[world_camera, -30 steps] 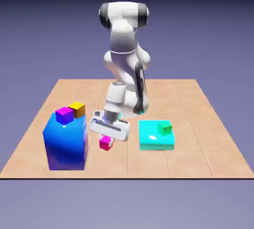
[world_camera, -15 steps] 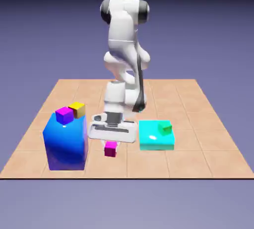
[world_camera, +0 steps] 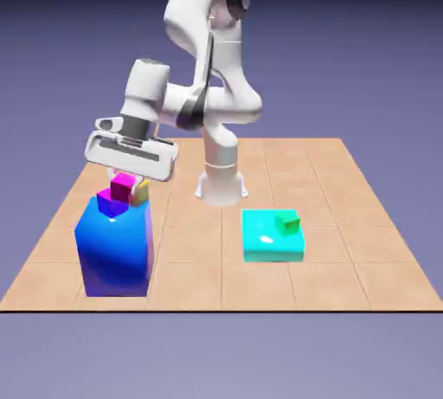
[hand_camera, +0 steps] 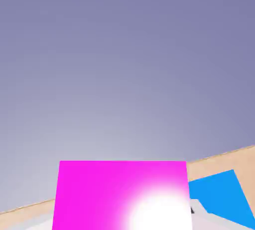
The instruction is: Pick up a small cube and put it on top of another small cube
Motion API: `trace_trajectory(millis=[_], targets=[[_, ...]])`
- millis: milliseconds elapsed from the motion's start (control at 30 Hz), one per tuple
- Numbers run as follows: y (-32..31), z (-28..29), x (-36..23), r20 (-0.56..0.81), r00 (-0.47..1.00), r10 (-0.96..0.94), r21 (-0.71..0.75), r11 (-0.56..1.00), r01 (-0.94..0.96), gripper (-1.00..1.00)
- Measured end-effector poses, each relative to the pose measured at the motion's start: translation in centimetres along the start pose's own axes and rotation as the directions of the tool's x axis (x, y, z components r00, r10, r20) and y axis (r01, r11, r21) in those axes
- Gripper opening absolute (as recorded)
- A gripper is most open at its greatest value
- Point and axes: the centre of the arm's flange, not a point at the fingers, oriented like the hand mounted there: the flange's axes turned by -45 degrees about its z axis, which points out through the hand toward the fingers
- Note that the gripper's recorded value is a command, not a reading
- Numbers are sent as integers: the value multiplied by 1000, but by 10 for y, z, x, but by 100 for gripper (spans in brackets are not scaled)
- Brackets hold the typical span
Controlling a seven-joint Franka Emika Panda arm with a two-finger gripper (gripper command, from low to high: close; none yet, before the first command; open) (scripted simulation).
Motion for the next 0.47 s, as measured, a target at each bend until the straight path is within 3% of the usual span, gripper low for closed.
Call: trace_trajectory(millis=[200, 367, 400, 467], targets=[[35, -31, -28, 24, 983, 184, 15, 983, -184, -100], [32, 33, -37, 24, 983, 184, 15, 983, -184, -100], [32, 37, -38, 24, 983, 184, 15, 983, -184, 100], [32, 37, -38, 24, 983, 184, 15, 983, -184, 100]])
